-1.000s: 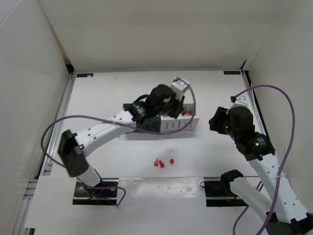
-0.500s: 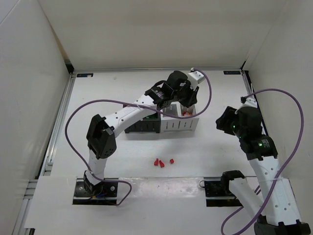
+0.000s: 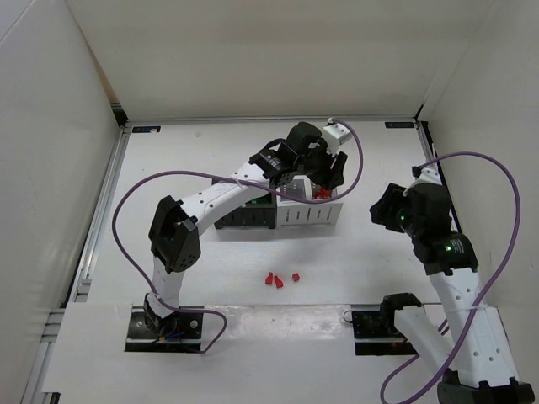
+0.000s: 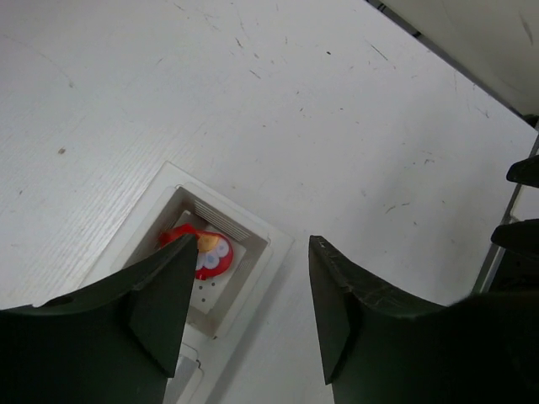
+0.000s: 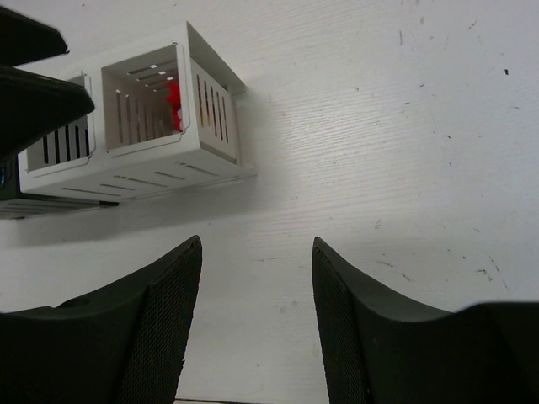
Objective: Sort the legos into containers by color
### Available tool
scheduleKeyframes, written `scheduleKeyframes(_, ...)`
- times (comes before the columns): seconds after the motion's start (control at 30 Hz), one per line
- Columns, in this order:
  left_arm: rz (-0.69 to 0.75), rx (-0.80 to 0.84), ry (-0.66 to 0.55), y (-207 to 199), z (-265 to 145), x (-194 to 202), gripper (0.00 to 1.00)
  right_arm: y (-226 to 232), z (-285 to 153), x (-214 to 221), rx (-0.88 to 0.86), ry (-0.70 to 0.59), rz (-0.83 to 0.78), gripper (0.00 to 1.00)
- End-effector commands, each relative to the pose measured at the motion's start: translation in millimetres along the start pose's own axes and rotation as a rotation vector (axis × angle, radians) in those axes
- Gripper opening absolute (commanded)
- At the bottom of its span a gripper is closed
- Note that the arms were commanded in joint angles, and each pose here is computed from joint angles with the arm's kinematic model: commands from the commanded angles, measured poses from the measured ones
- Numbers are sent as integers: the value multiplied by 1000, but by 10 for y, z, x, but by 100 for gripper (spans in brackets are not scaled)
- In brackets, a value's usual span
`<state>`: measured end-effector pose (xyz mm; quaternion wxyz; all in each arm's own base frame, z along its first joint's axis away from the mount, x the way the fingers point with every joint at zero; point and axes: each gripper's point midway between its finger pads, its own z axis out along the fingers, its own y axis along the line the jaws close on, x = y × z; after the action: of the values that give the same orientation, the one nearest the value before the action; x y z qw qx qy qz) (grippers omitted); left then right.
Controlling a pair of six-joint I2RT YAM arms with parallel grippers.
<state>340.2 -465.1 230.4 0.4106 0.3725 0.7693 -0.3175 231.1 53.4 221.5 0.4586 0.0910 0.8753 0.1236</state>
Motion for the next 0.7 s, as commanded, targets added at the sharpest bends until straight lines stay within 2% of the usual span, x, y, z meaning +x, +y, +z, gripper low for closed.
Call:
scheduleKeyframes(0.0, 9, 33, -50, -106, -165, -201, 67, 62, -56, -14, -25, -19, -33, 58)
scheduleKeyframes(0.13, -12, 14, -61, -37, -277, -192, 85, 131, -90, 41, -49, -11, -72, 58)
scheduleKeyframes(0.2, -27, 11, -104, -55, -500, -295, 98, 265, -94, 112, -109, 14, -133, 60)
scheduleKeyframes(0.23, -33, -4, -115, -2, -649, -289, 100, 372, -103, 170, -151, 33, -178, 60)
scheduleKeyframes(0.33, -75, -71, -115, 78, -1046, -94, 100, 611, -54, 406, -194, 106, -266, 60)
scheduleKeyframes(0.4, -95, -178, -115, 222, -1239, 34, 100, 807, -41, 553, -217, 123, -328, 60)
scheduleKeyframes(0.47, -148, -278, -86, 294, -1633, 424, 100, 1040, -88, 831, -270, 160, -461, 63)
scheduleKeyframes(0.5, -164, -302, -85, 295, -1818, 580, 100, 1053, 18, 917, -217, 175, -494, 63)
scheduleKeyframes(0.53, -220, -325, -23, 296, -1874, 890, 100, 1151, -20, 1022, -240, 194, -529, 64)
scheduleKeyframes(0.57, -239, -358, -41, 274, -2168, 1002, 100, 1212, -29, 1127, -246, 220, -533, 64)
scheduleKeyframes(0.63, -303, -439, -5, 334, -2392, 1275, 100, 1303, 53, 1396, -241, 327, -558, 64)
scheduleKeyframes(0.67, -340, -449, -46, 298, -2605, 1375, 100, 1338, 83, 1439, -238, 341, -538, 64)
